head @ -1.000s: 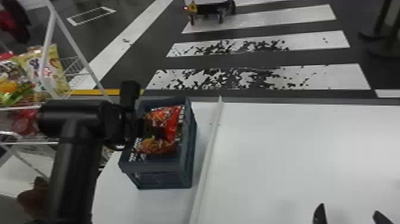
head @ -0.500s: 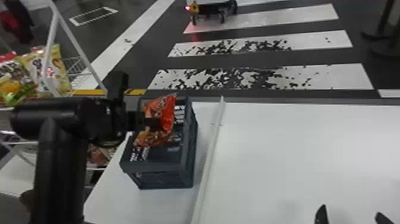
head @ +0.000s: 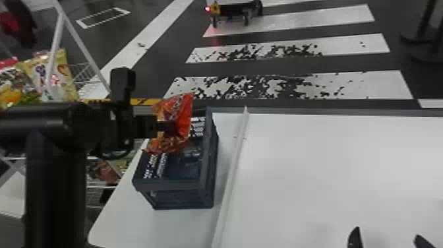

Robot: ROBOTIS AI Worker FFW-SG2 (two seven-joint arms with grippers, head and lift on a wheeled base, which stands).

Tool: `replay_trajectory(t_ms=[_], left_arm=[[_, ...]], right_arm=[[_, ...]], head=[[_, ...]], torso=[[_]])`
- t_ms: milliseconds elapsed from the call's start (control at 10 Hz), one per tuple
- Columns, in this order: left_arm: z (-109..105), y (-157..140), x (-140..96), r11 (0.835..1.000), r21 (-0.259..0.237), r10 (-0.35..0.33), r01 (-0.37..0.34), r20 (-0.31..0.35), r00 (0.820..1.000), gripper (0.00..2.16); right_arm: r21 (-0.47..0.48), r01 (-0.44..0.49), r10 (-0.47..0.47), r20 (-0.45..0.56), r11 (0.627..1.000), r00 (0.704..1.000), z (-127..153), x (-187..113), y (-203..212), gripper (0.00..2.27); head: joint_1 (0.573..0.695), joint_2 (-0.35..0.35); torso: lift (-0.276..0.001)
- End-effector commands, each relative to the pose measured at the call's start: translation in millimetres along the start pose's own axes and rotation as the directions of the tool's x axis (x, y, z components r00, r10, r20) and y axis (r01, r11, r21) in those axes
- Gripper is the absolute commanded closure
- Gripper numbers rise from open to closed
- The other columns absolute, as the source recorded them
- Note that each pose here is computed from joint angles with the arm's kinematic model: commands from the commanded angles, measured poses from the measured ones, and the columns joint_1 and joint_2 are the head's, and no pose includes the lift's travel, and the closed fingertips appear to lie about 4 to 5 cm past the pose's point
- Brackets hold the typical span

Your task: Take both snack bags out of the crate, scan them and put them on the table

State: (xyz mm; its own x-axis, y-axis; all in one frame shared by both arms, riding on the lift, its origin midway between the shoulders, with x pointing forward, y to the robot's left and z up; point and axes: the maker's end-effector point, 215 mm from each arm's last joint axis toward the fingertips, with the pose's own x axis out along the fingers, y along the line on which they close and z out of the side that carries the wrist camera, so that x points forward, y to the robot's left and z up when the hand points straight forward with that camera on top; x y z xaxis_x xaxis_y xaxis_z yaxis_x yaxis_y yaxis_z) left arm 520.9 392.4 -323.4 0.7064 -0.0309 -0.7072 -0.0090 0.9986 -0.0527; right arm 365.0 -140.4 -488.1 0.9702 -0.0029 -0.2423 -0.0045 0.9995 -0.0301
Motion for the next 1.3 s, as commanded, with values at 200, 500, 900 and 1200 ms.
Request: replay_trajectory(t_ms=[200, 500, 900, 1200], left_arm=[[0.3, -37.5, -7.6, 0.996, 0.0, -0.093, 0.093, 0.018, 0.996, 2.14], [-1.3, -101.1, -3.7, 0.984, 0.01, -0.177, 0.177, 0.034, 0.984, 2.14], [-4.5, -215.7, 1.2, 0.953, 0.047, -0.3, 0.299, 0.034, 0.953, 2.14], [-19.0, -274.4, -0.2, 0.936, 0.102, -0.339, 0.337, 0.006, 0.941, 2.14]], right_arm=[[-0.004, -0.002, 0.001, -0.007, 1.0, 1.0, -0.7, 0.1, 1.5, 0.05], [-0.008, 0.001, -0.001, -0.007, 1.0, 1.0, -1.1, -0.1, -0.1, 0.05], [-0.007, 0.007, -0.008, -0.013, 1.0, 1.0, -3.7, -1.3, -2.3, 0.05], [-0.005, 0.011, -0.011, -0.009, 1.0, 1.0, -2.7, -1.5, -4.1, 0.05]], head=[[0.695, 0.29], [0.695, 0.244], [0.695, 0.12], [0.695, 0.011]], torso=[[-0.093], [-0.093], [-0.093], [-0.093]])
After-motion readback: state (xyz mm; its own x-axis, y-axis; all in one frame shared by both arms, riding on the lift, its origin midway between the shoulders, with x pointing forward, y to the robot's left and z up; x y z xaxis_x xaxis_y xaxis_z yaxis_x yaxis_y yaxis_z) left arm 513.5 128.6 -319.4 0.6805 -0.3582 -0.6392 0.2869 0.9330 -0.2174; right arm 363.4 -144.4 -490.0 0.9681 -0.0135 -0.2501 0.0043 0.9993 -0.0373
